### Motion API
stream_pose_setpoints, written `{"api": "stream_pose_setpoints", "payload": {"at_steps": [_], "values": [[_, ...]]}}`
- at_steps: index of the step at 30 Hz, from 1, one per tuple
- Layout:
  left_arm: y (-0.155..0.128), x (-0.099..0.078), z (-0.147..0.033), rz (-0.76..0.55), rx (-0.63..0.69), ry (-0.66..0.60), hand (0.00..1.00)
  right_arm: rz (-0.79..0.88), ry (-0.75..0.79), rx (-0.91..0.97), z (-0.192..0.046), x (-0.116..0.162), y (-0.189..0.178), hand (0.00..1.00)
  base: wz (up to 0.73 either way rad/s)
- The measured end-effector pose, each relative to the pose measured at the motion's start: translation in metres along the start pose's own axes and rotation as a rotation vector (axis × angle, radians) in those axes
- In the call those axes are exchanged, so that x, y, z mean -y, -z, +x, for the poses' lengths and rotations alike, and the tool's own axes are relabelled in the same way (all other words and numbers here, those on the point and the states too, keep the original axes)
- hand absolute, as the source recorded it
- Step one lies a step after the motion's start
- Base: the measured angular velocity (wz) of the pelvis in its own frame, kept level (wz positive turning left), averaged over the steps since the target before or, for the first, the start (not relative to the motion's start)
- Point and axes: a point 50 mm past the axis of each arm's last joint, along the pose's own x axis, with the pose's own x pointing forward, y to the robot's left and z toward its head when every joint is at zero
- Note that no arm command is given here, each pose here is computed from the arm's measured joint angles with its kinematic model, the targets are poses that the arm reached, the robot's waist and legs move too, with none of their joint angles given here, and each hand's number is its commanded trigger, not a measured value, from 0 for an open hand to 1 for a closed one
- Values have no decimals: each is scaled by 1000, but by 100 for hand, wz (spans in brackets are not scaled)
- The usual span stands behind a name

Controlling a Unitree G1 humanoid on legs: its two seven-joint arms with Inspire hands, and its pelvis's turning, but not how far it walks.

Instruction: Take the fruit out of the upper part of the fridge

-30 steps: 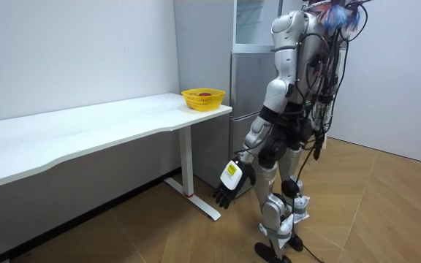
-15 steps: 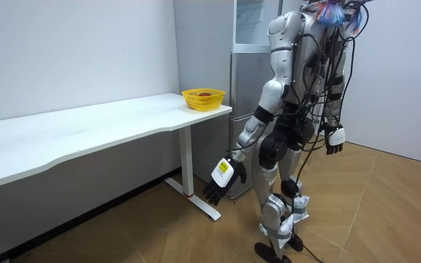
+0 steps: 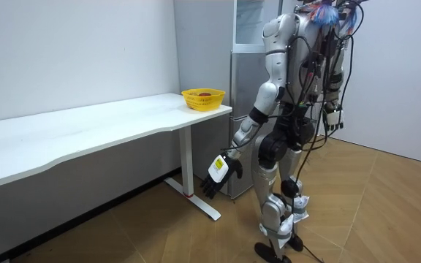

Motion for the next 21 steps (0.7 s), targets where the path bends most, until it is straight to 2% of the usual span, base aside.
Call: {"api": "stream_pose_setpoints", "payload": {"at_steps": [6,12,21], "values": [[2,-3,-1,2,26,0,0,85,-279,75,-33,-60,-11,0,0],[0,5,-2,9,48,24,0,102,-493,118,-64,-93,-15,0,0],[7,11,-4,10,43,47,0,70,-840,111,-101,-123,-8,0,0]]}}
